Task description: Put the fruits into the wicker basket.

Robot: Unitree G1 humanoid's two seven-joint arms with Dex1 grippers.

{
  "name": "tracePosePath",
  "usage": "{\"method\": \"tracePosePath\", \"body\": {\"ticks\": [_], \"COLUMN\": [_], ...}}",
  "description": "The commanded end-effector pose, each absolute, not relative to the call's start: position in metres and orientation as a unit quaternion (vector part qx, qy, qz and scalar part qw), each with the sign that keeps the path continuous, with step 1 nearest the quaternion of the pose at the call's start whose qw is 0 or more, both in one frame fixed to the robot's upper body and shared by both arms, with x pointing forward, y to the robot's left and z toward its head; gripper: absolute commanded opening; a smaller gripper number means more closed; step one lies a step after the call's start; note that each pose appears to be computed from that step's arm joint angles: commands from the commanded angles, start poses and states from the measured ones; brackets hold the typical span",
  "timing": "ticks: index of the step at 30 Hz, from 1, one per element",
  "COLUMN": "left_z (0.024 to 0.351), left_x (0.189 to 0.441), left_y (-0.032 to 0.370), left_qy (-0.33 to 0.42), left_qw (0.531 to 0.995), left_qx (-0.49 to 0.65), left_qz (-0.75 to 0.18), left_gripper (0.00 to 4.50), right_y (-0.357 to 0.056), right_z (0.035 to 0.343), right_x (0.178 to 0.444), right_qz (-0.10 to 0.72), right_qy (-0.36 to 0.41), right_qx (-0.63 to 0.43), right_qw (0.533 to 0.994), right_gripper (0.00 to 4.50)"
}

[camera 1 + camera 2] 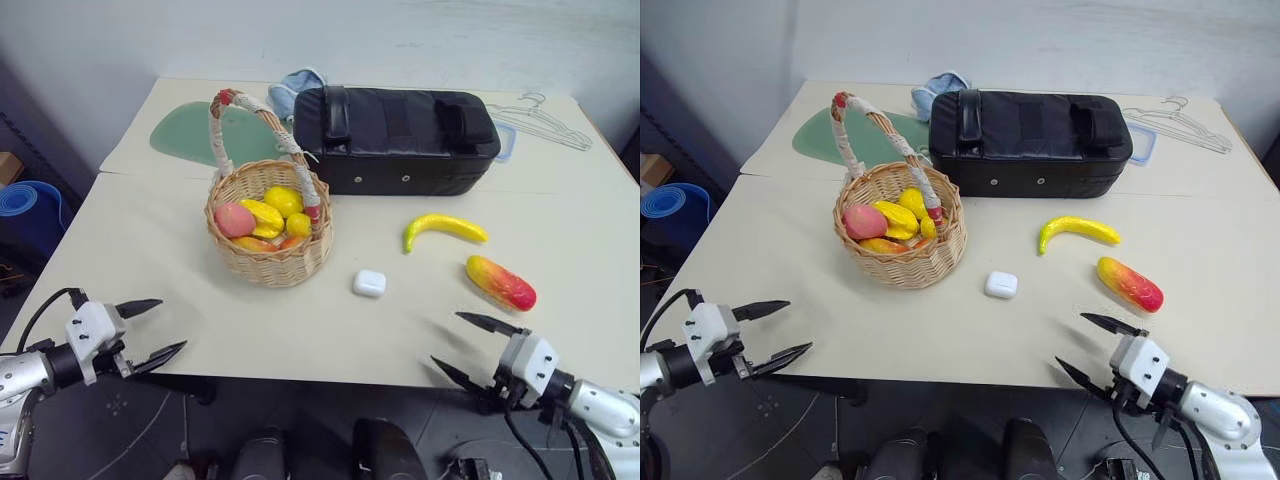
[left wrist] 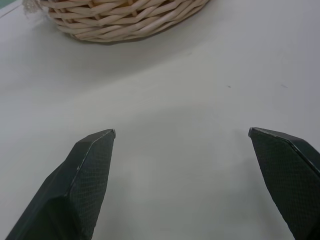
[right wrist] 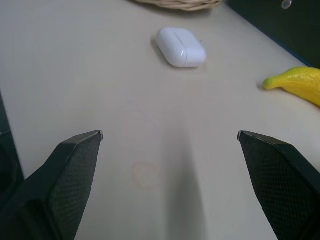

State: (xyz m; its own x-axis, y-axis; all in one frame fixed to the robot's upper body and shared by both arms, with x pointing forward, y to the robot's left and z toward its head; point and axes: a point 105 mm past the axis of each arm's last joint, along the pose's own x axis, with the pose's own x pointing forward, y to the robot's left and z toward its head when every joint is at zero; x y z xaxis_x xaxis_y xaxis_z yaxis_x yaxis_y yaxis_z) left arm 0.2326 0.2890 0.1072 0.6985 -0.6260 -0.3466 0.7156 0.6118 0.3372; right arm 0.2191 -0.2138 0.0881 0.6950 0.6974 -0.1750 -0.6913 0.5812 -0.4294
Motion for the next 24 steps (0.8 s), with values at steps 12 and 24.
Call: {"method": "tracePosePath", "body": {"ticks": [12,24], "left_z": [0.14,0.165], "left_x": [0.244,0.219], "left_y": [0.277,0.203], "left_qy": [0.058,0.051], "left_qw": [0.884,0.82], "left_qx": [0.199,0.098], "left_qz": [-0.418,-0.562], "left_gripper": [4.5,4.5], "right_y": [-0.213,-0.146], "right_z": [0.096,0.145], "right_x": [0.218,0.256], "right_qz": [0.384,0.502], "right_qy": [-0.024,-0.026], "right_qx": [-0.236,-0.211], "right_qw": [0.892,0.839], "right_gripper": [4.48,4.48]}}
